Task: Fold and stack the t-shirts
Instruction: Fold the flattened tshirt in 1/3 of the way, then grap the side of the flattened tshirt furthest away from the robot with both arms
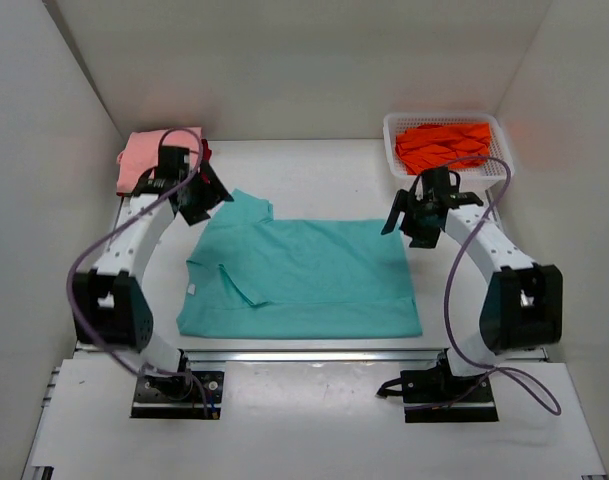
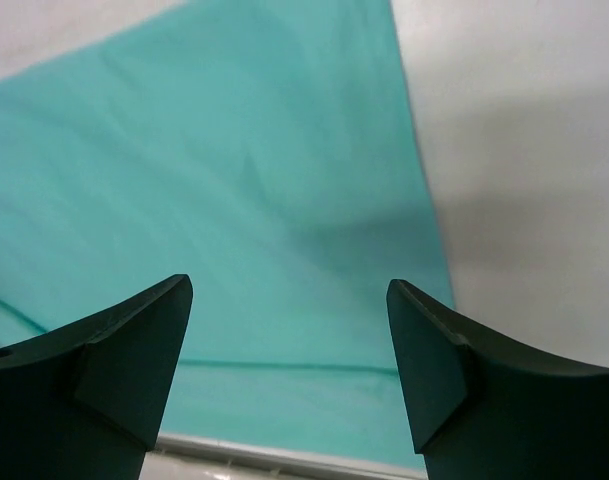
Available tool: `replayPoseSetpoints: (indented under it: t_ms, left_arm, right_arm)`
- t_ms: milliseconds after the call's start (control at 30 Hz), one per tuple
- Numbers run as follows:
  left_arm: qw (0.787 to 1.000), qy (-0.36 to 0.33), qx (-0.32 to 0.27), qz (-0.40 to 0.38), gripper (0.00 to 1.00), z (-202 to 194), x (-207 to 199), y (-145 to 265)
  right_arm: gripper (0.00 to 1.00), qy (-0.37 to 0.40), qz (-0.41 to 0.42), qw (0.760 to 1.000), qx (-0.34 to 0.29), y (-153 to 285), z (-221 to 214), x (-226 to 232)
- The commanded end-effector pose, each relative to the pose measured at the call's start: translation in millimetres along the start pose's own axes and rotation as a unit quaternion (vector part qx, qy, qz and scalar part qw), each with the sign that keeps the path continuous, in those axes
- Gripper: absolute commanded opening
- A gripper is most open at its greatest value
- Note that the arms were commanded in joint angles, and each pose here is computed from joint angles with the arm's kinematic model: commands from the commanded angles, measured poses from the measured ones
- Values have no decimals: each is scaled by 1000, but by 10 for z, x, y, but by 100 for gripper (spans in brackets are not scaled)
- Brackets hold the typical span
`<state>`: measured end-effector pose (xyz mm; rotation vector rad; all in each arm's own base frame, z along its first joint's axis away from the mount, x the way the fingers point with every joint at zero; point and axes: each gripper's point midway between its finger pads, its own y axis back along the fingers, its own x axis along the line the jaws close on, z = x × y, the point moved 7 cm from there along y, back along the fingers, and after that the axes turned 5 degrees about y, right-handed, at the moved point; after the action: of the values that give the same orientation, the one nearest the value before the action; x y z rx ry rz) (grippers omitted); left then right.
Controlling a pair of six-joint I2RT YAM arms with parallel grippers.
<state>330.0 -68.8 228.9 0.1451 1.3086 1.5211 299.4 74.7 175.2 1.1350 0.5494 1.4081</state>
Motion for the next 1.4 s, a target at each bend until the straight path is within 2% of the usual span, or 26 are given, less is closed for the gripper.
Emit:
replayPoseSetpoints:
  t_ms: [0, 33, 100, 133, 200, 233, 300, 400, 500, 733, 900, 967, 1167, 1233, 1267, 1300, 1367]
  left_arm:
    - [996, -65, -63, -13, 84, 524, -199, -356]
    - [993, -76, -84, -20, 83, 668, -318, -371]
    - [991, -110, -77, -1, 81, 813, -306, -725]
    - [988, -123, -91, -8, 80, 917, -414, -716]
    - [987, -144, -65, 19, 77, 961, -325, -1105]
    - [986, -151, -71, 17, 78, 1040, -373, -1136]
    - [986, -153, -47, 49, 76, 1047, -206, -1470]
    - [985, -155, -22, 71, 76, 1029, -113, -1678]
    - [981, -160, 1, 105, 76, 881, 63, -1788]
    - [977, -177, 41, 111, 75, 663, 257, -1909]
    - [982, -151, 80, 84, 65, 523, 277, -1983]
    - [981, -157, 78, 84, 62, 471, 247, -1975]
    - [977, -170, 102, 76, 57, 217, 198, -1956]
    - [976, -176, 110, 72, 52, 154, 204, -1964]
    - [976, -176, 111, 69, 42, 119, 178, -1950]
    - [976, -172, 113, 67, 21, 109, 174, -1944]
    - [978, -168, 99, 73, 8, 96, 121, -1905]
  right_arm:
    - [76, 17, -7, 997, -69, -117, 470, 42]
    - [76, 30, -9, 998, -54, -221, 462, 67]
    - [75, 34, -27, 998, -45, -299, 545, 41]
    - [75, 38, -28, 998, -47, -299, 603, 71]
    - [74, 47, -30, 997, -53, -328, 661, 69]
    - [74, 47, -34, 997, -45, -383, 650, 48]
    - [74, 38, -32, 998, -46, -403, 722, 20]
    - [73, 33, -37, 998, -38, -453, 736, -27]
    - [74, 21, -44, 998, -31, -513, 728, -85]
    - [73, 16, -32, 999, -15, -635, 693, -67]
    - [73, 17, -51, 999, 0, -735, 654, -135]
    - [73, 14, -59, 998, 3, -785, 651, -140]
    - [73, -4, -73, 997, -5, -883, 669, -197]
    - [74, -7, -78, 997, -11, -910, 682, -220]
    - [74, -9, -78, 997, -13, -923, 706, -208]
    - [74, -14, -82, 996, -11, -945, 699, -223]
    - [74, -20, -83, 996, -10, -1018, 707, -223]
